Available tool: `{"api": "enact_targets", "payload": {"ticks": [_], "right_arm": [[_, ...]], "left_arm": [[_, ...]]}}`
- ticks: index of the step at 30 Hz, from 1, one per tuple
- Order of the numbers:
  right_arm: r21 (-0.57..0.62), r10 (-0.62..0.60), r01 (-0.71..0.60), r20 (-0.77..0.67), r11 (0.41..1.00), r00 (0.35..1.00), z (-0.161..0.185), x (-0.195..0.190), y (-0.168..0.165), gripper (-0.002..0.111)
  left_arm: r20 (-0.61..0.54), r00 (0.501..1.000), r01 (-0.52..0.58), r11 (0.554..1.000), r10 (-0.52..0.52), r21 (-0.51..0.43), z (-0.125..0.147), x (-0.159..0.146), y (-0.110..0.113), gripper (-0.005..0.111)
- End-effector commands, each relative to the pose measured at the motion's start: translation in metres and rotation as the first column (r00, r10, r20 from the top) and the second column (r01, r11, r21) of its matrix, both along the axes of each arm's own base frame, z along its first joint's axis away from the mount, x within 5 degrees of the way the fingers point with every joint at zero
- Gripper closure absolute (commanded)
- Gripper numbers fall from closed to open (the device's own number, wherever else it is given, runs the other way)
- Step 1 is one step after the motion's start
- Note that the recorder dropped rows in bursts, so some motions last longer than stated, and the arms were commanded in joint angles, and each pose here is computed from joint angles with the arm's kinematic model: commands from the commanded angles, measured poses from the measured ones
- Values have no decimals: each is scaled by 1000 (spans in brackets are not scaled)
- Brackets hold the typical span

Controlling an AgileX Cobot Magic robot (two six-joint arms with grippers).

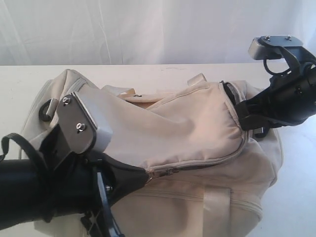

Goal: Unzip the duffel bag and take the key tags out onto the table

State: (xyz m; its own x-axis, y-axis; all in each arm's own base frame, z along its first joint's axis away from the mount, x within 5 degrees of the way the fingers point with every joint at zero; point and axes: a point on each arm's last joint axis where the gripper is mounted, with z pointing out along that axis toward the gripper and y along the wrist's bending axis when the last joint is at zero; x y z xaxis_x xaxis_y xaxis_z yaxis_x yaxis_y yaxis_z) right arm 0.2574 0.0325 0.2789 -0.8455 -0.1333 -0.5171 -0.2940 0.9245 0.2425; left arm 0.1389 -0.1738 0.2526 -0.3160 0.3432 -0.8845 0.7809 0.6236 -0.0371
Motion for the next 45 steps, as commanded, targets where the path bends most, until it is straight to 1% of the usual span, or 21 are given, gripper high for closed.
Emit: {"api": "enact_targets", "payload": {"ticks": [1,3,5,7,12,14,15,17,20,22,24,27,29,33,35,40,42,44,45], "right_arm": [[-15,-9,10,37,1000,999,5,2,-2,108],[-14,-6,7,31,1000,1000,5,1,-1,108],[-14,-4,5,25,1000,1000,4,1,-1,108],[-14,-4,5,25,1000,1000,4,1,-1,108],[-14,-4,5,25,1000,1000,4,1,-1,108],[-14,-4,5,25,1000,1000,4,1,-1,108],[-13,-3,4,24,1000,1000,4,0,-1,108],[-13,-2,3,22,1000,1000,4,0,-1,108],[-13,-2,3,20,1000,1000,3,1,-1,108],[-13,-2,3,20,1000,1000,3,1,-1,108],[-13,-3,3,20,1000,1000,3,1,-1,108],[-13,-3,3,20,1000,1000,3,1,-1,108],[-13,-3,3,20,1000,1000,3,1,-1,108],[-13,-3,3,20,1000,1000,3,1,-1,108],[-13,-4,4,22,1000,1000,3,1,-1,108],[-13,-3,3,20,1000,1000,3,1,-1,108],[-13,-3,3,18,1000,1000,2,1,-1,108],[-13,-4,4,19,1000,1000,2,2,-1,108],[-13,-4,4,19,1000,1000,2,2,-1,108]], "left_arm": [[-30,998,-53,998,52,-23,-3,-6,10,107],[-30,996,-88,996,87,-25,-2,-4,15,107],[-34,996,-89,995,88,-45,0,-2,17,107],[-49,997,-64,994,60,-85,2,-1,18,107],[-93,994,-66,981,50,-181,7,10,27,107],[-131,990,-75,970,45,-230,8,14,31,107],[-157,987,-69,969,32,-238,6,16,33,107],[-237,972,-44,975,-9,-218,0,18,36,107],[-372,925,35,993,-75,-114,-5,22,45,107],[-410,910,41,998,-54,-41,-2,26,52,107],[-394,919,22,1000,-25,-13,6,30,58,107],[-370,929,5,1000,-7,-5,19,34,65,107],[-387,922,7,1000,-1,14,24,34,69,107],[-443,894,-13,994,60,110,24,32,81,107],[-441,893,-28,989,90,146,24,29,87,107],[-402,896,-107,970,189,217,30,24,104,107],[-377,894,-153,956,241,249,33,20,115,107],[-346,895,-197,945,282,260,38,17,123,107],[-291,903,-238,931,317,277,42,15,130,107]]}}
